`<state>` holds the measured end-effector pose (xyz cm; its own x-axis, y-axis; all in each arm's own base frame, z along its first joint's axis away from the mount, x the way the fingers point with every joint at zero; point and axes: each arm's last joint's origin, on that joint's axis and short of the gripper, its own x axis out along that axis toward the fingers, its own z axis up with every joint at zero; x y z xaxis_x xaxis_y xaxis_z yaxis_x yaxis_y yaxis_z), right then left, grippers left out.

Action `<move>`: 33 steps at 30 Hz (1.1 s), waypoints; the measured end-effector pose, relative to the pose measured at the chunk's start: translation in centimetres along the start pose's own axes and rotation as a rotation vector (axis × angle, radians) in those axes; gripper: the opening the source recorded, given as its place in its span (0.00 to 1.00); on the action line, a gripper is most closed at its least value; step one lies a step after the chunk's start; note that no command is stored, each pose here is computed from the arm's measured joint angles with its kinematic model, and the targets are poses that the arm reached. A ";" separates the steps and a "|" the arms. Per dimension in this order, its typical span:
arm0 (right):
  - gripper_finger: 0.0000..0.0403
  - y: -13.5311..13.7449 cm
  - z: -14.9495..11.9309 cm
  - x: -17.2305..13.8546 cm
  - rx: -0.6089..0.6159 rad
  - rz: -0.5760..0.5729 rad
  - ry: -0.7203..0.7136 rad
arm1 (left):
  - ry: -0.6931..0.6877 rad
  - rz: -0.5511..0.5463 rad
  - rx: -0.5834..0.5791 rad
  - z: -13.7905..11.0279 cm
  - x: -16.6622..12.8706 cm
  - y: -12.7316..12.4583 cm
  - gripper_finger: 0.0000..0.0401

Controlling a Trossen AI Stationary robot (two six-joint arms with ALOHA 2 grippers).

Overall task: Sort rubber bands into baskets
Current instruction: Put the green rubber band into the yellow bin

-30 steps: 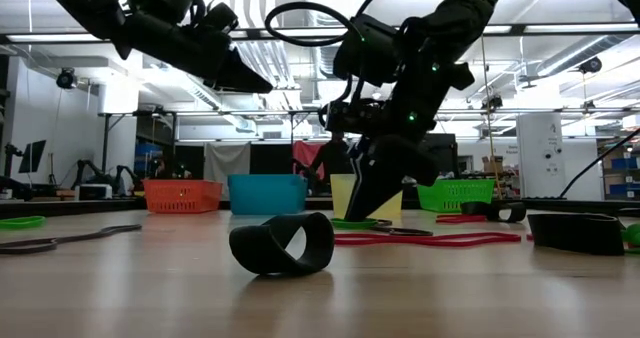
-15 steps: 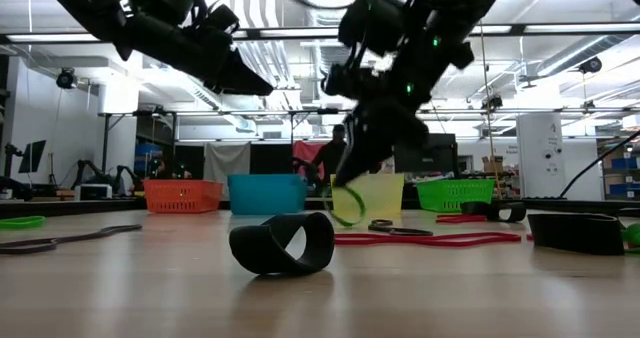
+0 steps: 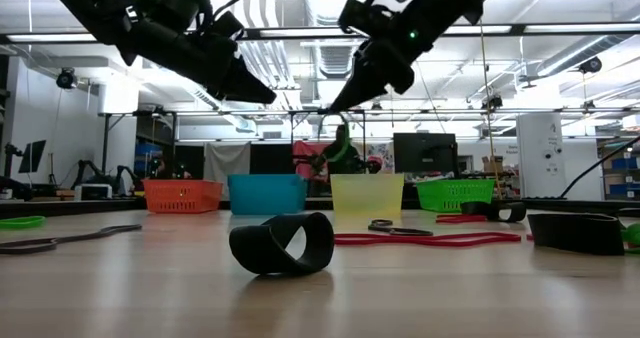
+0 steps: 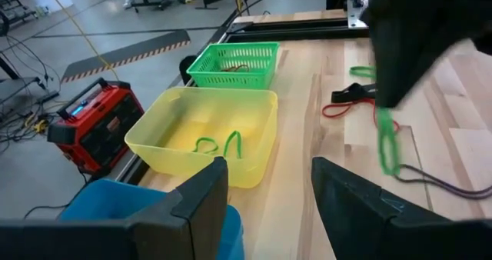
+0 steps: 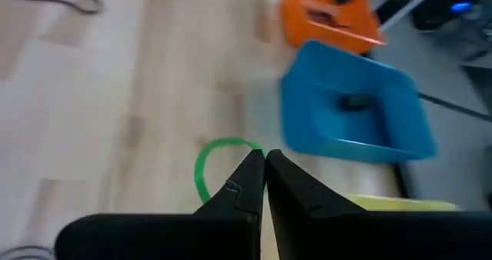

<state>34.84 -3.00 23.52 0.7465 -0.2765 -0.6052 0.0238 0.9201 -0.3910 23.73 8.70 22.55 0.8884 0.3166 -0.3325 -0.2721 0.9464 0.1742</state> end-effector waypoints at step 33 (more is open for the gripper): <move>0.02 -3.4 -0.9 -2.4 0.113 0.039 -0.020 | -0.011 -0.151 0.024 -0.6 1.8 -2.4 0.43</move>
<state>32.38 -5.74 25.73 0.7613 -0.2356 -0.6041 0.0685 0.9557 -0.2863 25.76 7.06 20.94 0.9227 0.1698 -0.3461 -0.1263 0.9814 0.1446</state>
